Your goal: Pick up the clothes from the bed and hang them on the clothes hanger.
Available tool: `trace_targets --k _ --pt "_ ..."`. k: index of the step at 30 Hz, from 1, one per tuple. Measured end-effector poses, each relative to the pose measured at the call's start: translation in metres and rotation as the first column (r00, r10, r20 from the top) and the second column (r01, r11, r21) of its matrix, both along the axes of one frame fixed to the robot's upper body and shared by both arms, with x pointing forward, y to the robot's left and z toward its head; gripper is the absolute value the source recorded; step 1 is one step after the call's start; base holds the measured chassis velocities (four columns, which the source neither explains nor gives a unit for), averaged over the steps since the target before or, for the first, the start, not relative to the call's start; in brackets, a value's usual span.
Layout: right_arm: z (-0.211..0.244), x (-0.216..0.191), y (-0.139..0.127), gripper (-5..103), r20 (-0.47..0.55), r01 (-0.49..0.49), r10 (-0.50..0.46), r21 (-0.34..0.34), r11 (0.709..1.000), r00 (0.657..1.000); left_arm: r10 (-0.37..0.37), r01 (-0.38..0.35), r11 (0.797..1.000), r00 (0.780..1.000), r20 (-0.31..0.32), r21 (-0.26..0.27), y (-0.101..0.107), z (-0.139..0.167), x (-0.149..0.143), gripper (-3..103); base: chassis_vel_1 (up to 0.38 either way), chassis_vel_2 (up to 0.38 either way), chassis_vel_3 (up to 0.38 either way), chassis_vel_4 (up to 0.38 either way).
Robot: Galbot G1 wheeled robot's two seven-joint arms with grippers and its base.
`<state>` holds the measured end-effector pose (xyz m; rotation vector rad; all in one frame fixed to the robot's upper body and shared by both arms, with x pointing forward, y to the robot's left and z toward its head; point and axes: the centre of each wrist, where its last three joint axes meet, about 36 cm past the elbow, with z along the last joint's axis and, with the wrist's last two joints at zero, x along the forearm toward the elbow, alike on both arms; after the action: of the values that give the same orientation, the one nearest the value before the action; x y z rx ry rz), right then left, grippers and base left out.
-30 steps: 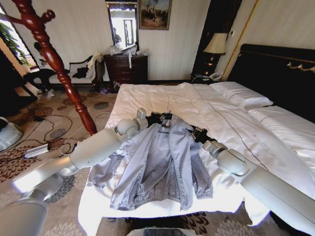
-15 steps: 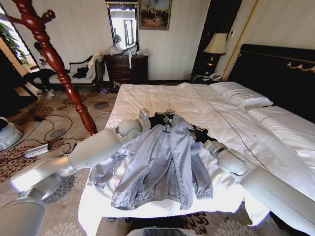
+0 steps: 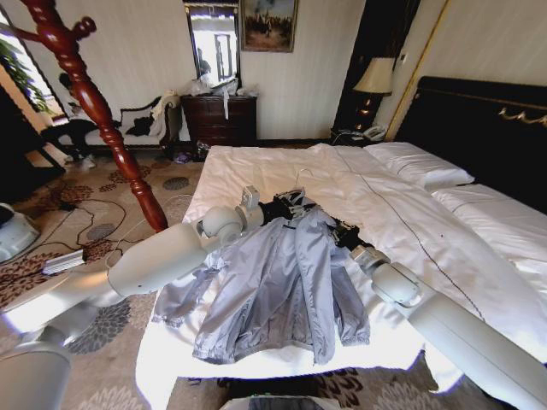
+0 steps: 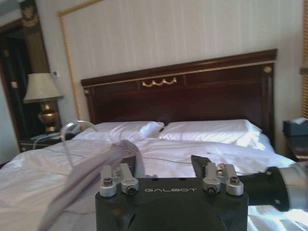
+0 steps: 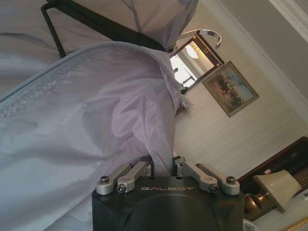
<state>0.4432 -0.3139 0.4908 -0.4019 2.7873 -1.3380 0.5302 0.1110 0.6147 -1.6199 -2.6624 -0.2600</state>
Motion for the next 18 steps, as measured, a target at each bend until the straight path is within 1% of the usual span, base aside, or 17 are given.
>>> trace_targets --k 3,4,5,6,7,13,15,17,18 --pt "-0.001 0.0 0.0 17 0.005 0.004 -0.004 0.009 1.0 1.0 -0.03 0.03 0.999 1.0 -0.006 0.02 0.001 0.002 -0.007 84 0.0 0.0 0.0 0.0" --pt "-0.001 0.0 0.0 17 0.005 0.004 -0.004 0.009 1.0 1.0 -0.03 0.03 0.999 1.0 -0.006 0.02 0.001 0.002 -0.007 84 0.0 0.0 0.0 0.0" --pt "-0.002 -0.001 -0.001 17 0.007 0.005 -0.006 0.01 1.0 1.0 -0.036 0.036 0.999 0.999 -0.01 0.022 0.002 0.002 -0.009 88 0.0 0.0 0.0 0.0" --pt "-0.002 -0.001 -0.001 17 0.008 0.006 -0.006 0.011 1.0 1.0 -0.04 0.04 0.999 0.999 -0.012 0.022 0.003 0.003 -0.01 88 0.0 0.0 0.0 0.0" --pt "-0.002 -0.001 -0.002 17 0.01 0.007 -0.007 0.011 1.0 1.0 -0.044 0.044 0.999 0.999 -0.016 0.024 0.005 0.004 -0.012 98 0.0 0.0 0.0 0.0" --pt "-0.001 -0.001 -0.004 17 0.016 0.009 -0.009 0.014 1.0 1.0 -0.045 0.046 0.998 0.999 -0.025 0.035 0.017 0.006 -0.017 100 0.0 0.0 0.0 0.0" --pt "0.0 -0.001 -0.004 17 0.018 0.009 -0.009 0.015 1.0 1.0 -0.036 0.038 0.998 0.999 -0.028 0.053 0.025 0.007 -0.019 100 0.0 0.0 0.0 0.0" --pt "0.0 -0.001 -0.005 17 0.02 0.007 -0.007 0.018 1.0 1.0 -0.017 0.02 0.996 0.999 -0.028 0.093 0.032 0.013 -0.021 100 0.0 0.0 0.0 0.0" --pt "0.0 -0.001 -0.005 17 0.02 0.007 -0.007 0.018 1.0 1.0 -0.017 0.02 0.996 0.999 -0.028 0.093 0.032 0.013 -0.021 100 0.0 0.0 0.0 0.0"
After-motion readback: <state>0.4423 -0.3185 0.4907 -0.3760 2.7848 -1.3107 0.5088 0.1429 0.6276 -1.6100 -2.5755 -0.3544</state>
